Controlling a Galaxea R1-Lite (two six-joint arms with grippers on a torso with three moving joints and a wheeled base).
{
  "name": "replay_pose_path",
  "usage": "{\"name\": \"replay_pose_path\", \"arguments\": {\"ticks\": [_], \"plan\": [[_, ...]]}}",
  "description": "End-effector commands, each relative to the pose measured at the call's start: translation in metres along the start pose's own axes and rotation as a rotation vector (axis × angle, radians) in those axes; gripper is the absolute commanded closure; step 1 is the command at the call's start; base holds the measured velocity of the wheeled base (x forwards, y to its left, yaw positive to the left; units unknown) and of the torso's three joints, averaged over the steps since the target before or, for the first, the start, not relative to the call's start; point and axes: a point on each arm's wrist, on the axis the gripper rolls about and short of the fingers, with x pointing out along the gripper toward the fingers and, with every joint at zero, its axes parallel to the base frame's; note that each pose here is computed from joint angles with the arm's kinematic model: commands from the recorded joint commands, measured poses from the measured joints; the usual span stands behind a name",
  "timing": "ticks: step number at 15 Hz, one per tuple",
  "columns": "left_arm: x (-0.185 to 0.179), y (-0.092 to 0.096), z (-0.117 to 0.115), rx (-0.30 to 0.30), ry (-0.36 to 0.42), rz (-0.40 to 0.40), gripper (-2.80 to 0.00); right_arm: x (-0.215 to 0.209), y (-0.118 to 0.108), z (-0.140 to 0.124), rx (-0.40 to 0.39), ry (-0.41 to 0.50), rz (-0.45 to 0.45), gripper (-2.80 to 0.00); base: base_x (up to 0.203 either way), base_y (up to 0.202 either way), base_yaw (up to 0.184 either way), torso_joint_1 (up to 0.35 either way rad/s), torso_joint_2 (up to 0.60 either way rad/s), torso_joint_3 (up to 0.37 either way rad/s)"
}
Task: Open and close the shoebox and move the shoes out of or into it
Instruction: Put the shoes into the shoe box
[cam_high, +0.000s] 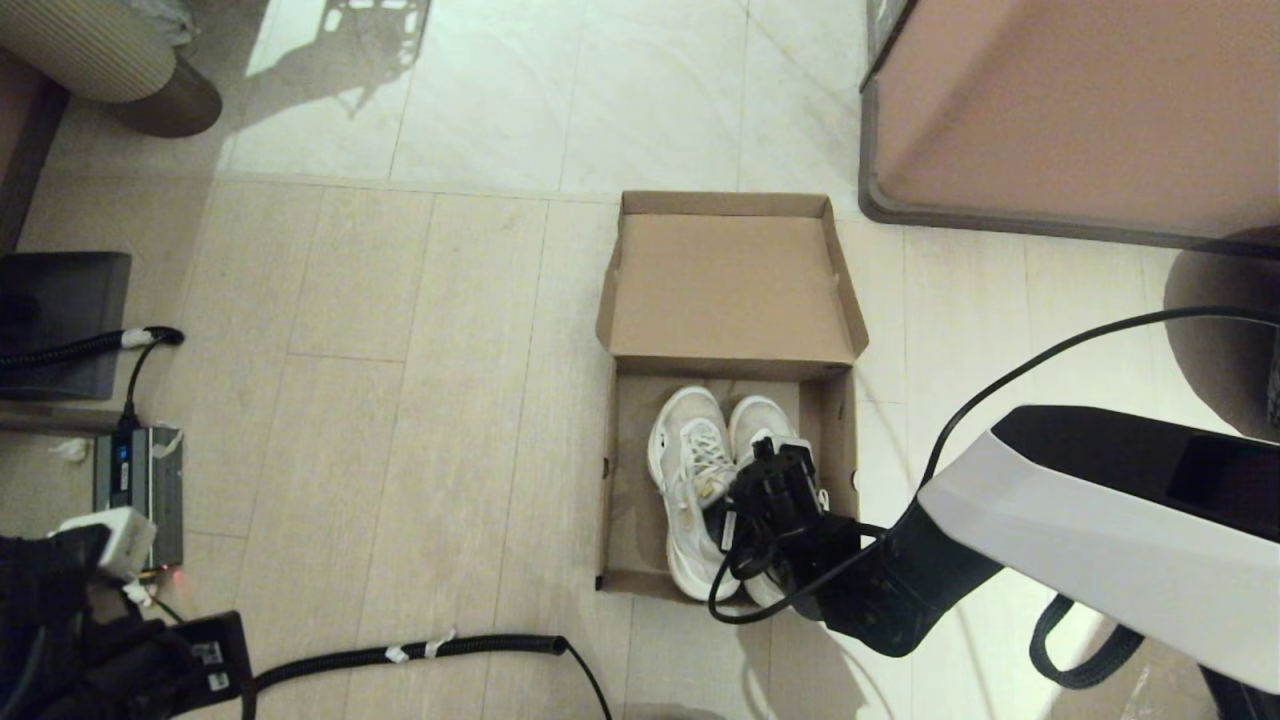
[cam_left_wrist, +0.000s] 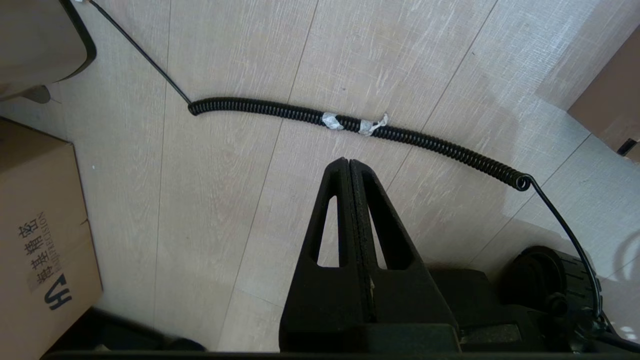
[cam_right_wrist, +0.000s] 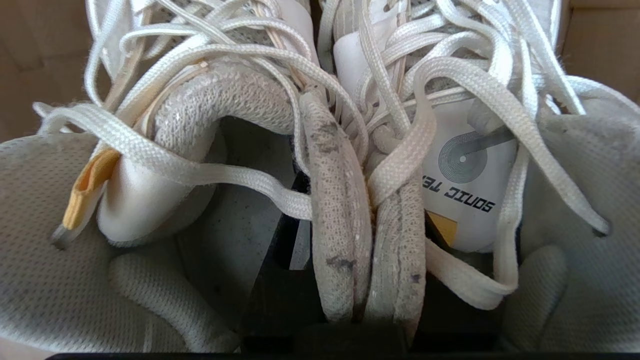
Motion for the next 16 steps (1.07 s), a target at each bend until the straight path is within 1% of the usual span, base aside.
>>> {"name": "replay_pose_path", "arguments": {"ticks": [1,4,5,7,11,12,13,15,16], "plan": [[-0.001,0.000,0.000,-0.004,-0.007,0.001,0.00,0.005,-0.001,-0.002,0.006,-0.002,-0.007,0.00,0.000,0.000,0.000,0.000,0.00,0.000],[-0.002,0.001,-0.002,-0.003,-0.004,0.001,0.00,0.010,0.000,0.004,0.020,-0.021,-0.006,0.00,0.000,0.000,0.000,0.000,0.00,0.000],[-0.002,0.001,-0.003,-0.002,-0.002,0.001,0.00,0.010,0.001,0.006,0.023,-0.026,-0.006,-2.80,0.000,0.000,0.000,0.000,0.00,0.000],[-0.002,0.001,-0.003,-0.002,-0.002,0.001,0.00,0.010,0.002,0.013,0.034,-0.058,-0.019,-2.80,0.000,0.000,0.000,0.000,0.00,0.000],[-0.002,0.001,-0.003,-0.001,0.002,0.002,0.00,0.012,0.000,0.016,0.024,-0.066,-0.029,-2.80,0.000,0.000,0.000,0.000,0.00,0.000],[-0.002,0.001,-0.001,-0.003,-0.006,0.001,0.00,0.008,0.001,0.020,0.023,-0.076,-0.027,-2.80,0.000,0.000,0.000,0.000,0.00,0.000],[-0.001,0.000,0.004,-0.007,-0.021,-0.002,0.00,0.001,0.001,0.028,0.024,-0.090,-0.020,-2.80,0.000,0.000,0.000,0.000,0.00,0.000],[0.003,-0.006,0.024,-0.020,-0.065,-0.017,0.00,-0.018,-0.002,0.043,0.022,-0.112,-0.011,-2.80,0.000,0.000,0.000,0.000,0.00,0.000],[0.008,-0.012,0.034,-0.018,-0.073,-0.029,0.00,-0.028,-0.006,0.050,0.025,-0.121,-0.010,-2.80,0.000,0.000,0.000,0.000,0.00,0.000]]}}
